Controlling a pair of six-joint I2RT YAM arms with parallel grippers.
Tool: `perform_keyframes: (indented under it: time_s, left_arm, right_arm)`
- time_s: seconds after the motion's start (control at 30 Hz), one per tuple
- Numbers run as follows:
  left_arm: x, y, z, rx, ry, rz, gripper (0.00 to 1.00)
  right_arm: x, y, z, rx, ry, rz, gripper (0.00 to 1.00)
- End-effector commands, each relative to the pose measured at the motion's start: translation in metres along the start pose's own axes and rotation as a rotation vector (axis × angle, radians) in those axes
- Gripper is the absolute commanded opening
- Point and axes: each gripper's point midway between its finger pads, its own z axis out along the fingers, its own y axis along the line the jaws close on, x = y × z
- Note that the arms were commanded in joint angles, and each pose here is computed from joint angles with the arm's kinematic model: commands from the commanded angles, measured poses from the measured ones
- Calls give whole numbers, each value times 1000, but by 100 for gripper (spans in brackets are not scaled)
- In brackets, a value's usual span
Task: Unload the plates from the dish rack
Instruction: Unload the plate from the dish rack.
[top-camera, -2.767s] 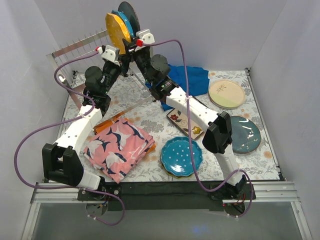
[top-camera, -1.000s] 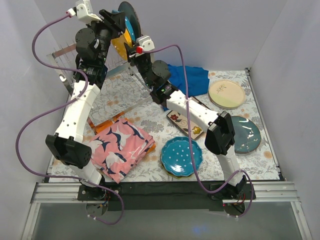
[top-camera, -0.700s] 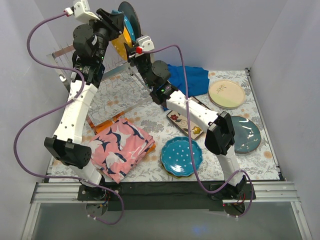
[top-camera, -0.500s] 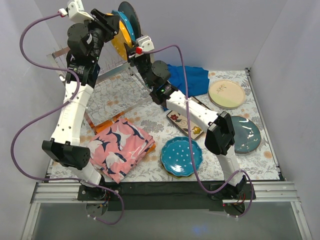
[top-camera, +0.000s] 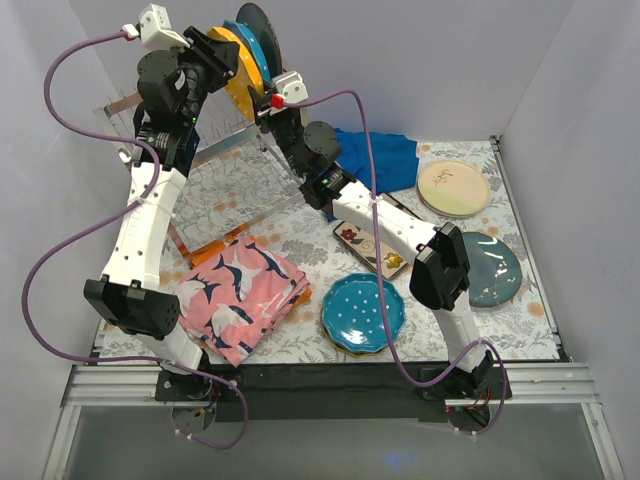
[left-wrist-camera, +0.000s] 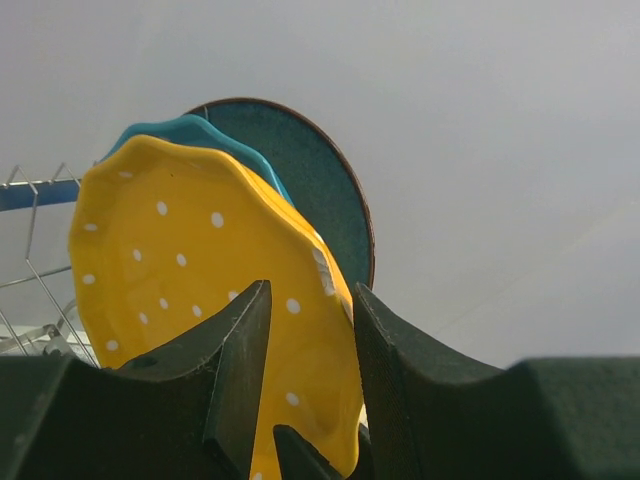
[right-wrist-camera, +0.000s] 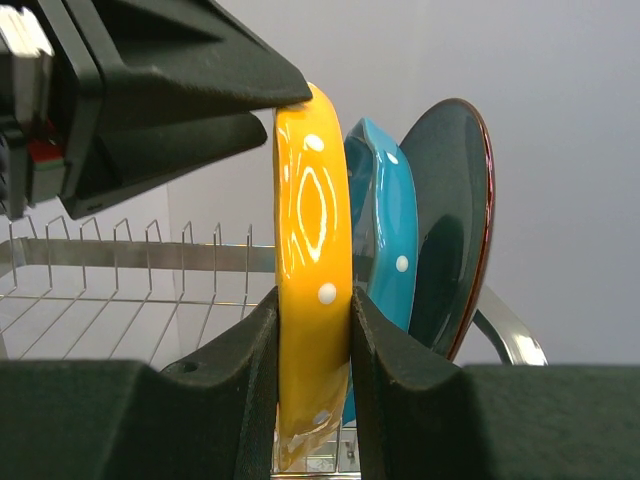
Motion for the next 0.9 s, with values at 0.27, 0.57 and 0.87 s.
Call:
perform_keyframes:
  time_s: [0.27,0.57,0.87]
  left_arm:
    - [14,-17,-1,105,52,-64,31]
    - [7,-30,-8,153,49,-86,0]
    - [-16,-59,-31,272,0,-61,0]
  right_arm:
    - [25,9,-6,-34,81,-68,1]
    - [24,16,-6,-45,70,-99,1]
    - [11,15,-4,-49,40,-104,1]
